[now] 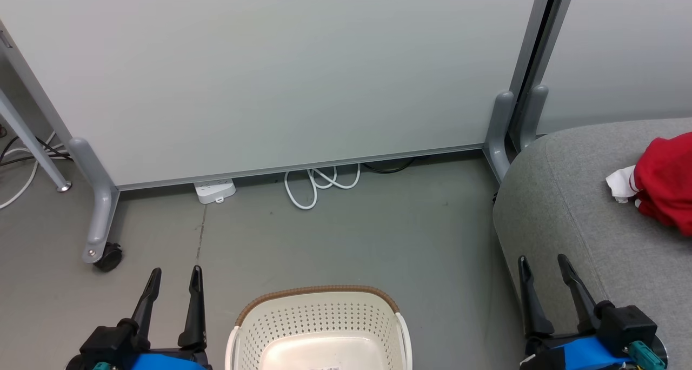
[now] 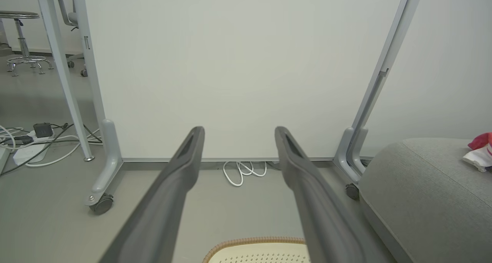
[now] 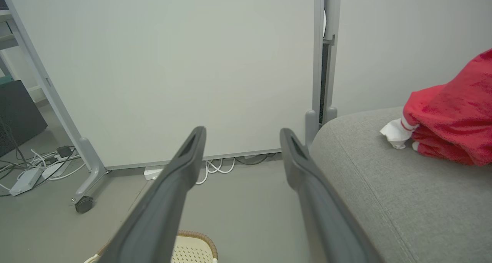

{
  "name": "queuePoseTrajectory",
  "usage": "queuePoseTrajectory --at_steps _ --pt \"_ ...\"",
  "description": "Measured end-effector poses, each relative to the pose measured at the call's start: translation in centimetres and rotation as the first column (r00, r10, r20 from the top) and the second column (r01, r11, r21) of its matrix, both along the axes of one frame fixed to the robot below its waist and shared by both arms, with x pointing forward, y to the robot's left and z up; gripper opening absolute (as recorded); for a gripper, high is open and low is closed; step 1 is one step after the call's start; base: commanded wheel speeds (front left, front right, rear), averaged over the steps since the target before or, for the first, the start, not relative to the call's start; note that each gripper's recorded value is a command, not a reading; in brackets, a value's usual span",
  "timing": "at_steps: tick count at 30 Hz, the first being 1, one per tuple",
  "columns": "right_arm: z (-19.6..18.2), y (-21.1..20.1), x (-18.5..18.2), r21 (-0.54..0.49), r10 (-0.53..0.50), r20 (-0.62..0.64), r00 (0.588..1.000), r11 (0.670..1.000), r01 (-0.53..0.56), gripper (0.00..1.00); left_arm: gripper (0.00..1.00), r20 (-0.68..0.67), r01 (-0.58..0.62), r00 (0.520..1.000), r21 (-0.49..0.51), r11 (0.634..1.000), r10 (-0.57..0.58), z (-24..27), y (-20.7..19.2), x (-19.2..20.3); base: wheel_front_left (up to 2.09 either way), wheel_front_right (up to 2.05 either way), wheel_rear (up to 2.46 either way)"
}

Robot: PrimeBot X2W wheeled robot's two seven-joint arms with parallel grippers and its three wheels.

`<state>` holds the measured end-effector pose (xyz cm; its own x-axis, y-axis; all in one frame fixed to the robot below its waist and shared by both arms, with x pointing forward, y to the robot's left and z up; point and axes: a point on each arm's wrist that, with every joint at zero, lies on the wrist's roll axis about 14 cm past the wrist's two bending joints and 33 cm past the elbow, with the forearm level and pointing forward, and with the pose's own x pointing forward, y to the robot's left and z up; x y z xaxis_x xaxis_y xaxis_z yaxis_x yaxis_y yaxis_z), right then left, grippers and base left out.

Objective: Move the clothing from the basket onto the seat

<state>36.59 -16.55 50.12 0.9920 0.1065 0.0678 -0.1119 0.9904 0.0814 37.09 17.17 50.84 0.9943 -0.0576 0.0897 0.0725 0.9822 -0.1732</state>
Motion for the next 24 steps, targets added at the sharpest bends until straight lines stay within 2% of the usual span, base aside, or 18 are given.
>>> queuePoseTrajectory --at_steps 4,5,11,17,24 --pt "0.0 0.1 0.0 0.001 0.002 -0.001 1.000 1.000 -0.002 1.00 1.00 -0.005 0.003 1.000 0.003 1.000 -0.003 -0.2 0.0 -0.1 0.00 0.00 0.00" --pt "-0.1 0.1 0.0 0.001 0.002 -0.002 1.000 1.000 -0.002 0.00 0.00 -0.007 0.004 1.000 0.011 1.000 -0.004 -0.2 0.0 -0.1 0.00 0.00 0.00" --pt "-2.2 -0.1 -0.7 0.007 -0.004 -0.073 0.997 1.000 0.004 0.00 0.00 -0.091 0.001 0.996 -0.004 1.000 -0.001 -2.8 -0.1 -0.9 0.00 0.00 0.00" --pt "-2.6 -0.8 -0.7 0.113 -0.030 -0.107 0.994 0.993 0.042 0.00 0.00 -0.129 -0.032 0.991 -0.109 0.994 0.018 -3.4 0.4 -1.0 0.00 0.00 0.00" --pt "-2.8 -1.4 -0.6 0.237 -0.051 -0.138 0.989 0.968 0.083 0.00 0.00 -0.150 -0.065 0.988 -0.228 0.971 0.031 -3.5 0.9 -0.9 0.00 0.00 0.00"
